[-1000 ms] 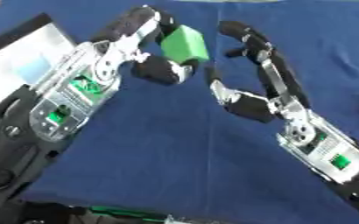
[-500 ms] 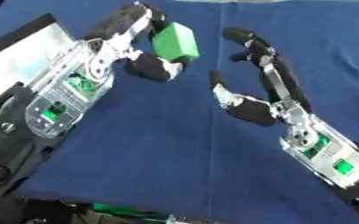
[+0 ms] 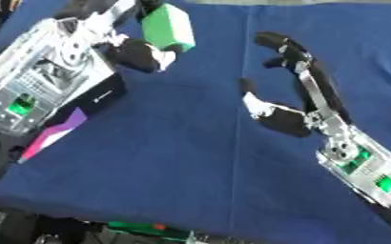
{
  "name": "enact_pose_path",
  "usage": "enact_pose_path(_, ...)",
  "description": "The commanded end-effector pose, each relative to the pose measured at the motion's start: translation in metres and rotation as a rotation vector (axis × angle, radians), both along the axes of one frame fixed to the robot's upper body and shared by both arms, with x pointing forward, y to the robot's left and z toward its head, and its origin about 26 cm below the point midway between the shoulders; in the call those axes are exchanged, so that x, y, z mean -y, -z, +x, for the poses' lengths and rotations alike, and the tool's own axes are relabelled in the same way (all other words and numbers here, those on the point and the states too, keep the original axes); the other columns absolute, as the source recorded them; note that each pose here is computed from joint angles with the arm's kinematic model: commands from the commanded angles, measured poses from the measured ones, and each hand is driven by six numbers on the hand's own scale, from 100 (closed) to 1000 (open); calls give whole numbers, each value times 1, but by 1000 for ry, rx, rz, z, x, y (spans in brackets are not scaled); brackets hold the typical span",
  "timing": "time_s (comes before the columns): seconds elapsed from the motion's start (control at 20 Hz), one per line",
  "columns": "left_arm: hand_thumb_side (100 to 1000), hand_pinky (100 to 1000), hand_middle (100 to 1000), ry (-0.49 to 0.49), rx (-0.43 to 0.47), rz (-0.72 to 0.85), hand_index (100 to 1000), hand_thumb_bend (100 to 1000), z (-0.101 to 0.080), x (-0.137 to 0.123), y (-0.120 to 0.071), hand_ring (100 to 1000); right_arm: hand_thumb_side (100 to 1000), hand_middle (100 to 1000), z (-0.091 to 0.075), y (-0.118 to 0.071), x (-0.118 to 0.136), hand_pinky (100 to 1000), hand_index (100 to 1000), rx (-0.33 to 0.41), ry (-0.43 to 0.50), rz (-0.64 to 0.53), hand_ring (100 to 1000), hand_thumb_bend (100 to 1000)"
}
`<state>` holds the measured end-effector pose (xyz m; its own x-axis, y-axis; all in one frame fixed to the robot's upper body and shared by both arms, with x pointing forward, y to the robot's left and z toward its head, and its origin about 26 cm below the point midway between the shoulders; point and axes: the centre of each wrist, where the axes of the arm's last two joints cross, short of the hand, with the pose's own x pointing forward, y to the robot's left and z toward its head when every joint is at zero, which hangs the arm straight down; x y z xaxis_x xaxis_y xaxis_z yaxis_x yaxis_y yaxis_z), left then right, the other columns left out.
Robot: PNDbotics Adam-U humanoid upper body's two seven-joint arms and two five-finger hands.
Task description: Pick up the objects with one hand, pass them to the other hand, and then place them into the box on the other side of the table.
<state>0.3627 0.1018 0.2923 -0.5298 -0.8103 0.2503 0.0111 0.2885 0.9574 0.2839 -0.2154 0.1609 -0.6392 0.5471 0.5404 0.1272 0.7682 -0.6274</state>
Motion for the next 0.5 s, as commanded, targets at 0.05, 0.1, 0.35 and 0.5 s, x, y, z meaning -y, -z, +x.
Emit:
enact_pose_path(0.05,133,816,565,-64,30,-5,414,100,-1,-29,-21,662,291,868,-2,-8,6,740,880,30,8,-23,974,204)
enact_pose_path(0.1,132,816,565,-80,25,-5,414,100,0,-35,-21,663,290,868,-2,-8,7,740,879,32,11,-24,974,204)
enact_pose_path(0.35,133,817,566,-146,1,-2,417,100,1,-61,-21,663,284,863,-2,-8,11,740,874,45,19,-16,968,210)
enact_pose_path(0.5,129,814,567,-189,-8,6,417,100,2,-77,-19,665,285,859,-3,-6,12,739,870,46,21,-18,963,215)
